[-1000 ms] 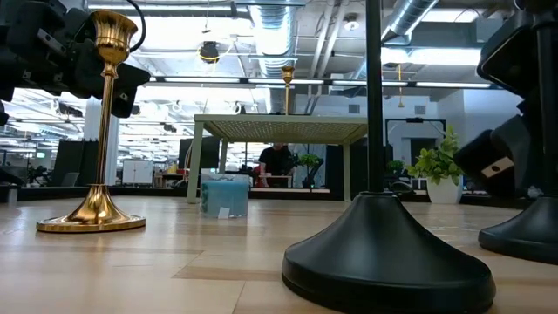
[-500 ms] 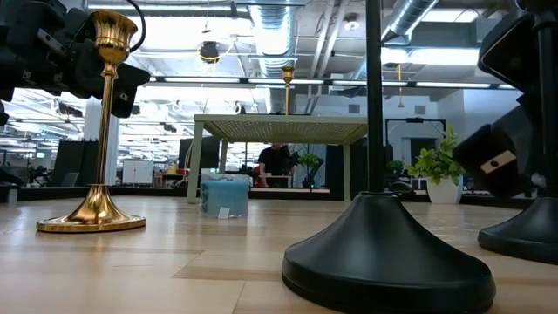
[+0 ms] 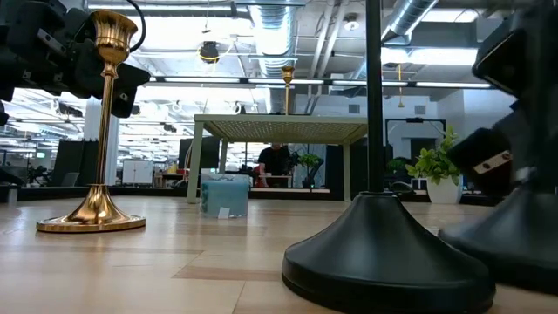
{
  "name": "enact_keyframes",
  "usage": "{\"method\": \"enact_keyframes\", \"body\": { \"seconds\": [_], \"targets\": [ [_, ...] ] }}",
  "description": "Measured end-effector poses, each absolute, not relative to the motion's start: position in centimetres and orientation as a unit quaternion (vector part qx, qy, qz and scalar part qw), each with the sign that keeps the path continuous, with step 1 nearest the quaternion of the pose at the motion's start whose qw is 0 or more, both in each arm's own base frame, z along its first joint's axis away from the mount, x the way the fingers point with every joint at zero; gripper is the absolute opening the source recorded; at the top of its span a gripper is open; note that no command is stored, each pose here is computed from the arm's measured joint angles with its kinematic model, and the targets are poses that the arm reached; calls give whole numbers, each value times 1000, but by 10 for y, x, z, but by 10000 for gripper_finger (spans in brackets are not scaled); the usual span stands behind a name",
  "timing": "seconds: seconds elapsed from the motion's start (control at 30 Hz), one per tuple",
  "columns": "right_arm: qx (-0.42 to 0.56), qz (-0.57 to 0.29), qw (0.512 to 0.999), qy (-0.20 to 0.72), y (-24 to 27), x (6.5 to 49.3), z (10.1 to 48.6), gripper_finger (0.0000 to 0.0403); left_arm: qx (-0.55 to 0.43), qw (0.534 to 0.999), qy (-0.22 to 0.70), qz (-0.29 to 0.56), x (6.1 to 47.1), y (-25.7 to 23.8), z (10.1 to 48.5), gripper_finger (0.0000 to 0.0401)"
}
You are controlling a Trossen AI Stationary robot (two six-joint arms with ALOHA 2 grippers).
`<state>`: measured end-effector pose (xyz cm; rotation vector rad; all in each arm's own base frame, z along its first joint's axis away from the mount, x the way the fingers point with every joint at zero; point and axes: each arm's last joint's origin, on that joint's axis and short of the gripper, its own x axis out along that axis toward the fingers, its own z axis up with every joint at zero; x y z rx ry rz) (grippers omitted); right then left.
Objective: Pick & Place candle stick holders
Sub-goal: Put the right black candle holder on the shelf
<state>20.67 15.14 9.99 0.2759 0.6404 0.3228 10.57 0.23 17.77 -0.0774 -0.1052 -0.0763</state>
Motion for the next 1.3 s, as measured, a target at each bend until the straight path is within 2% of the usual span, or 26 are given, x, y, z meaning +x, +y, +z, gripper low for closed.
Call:
{"method": "enact_keyframes", "body": {
  "seconds": [0.3,0.57,1.03,1.13,1.3],
  "targets": [
    [156,187,915,323,152,207,101,6,-39,997,-53,-38,106,2,178,8],
    [164,172,925,296,154,222,112,15,-39,997,-53,-38,106,2,178,8],
    [179,195,909,322,164,236,123,178,-39,997,-53,-38,106,2,178,8],
    [178,188,913,314,167,241,129,192,-39,997,-53,-38,106,2,178,8],
    [169,174,919,312,171,247,136,192,-37,997,-53,-38,106,2,178,8]
  ]
}}
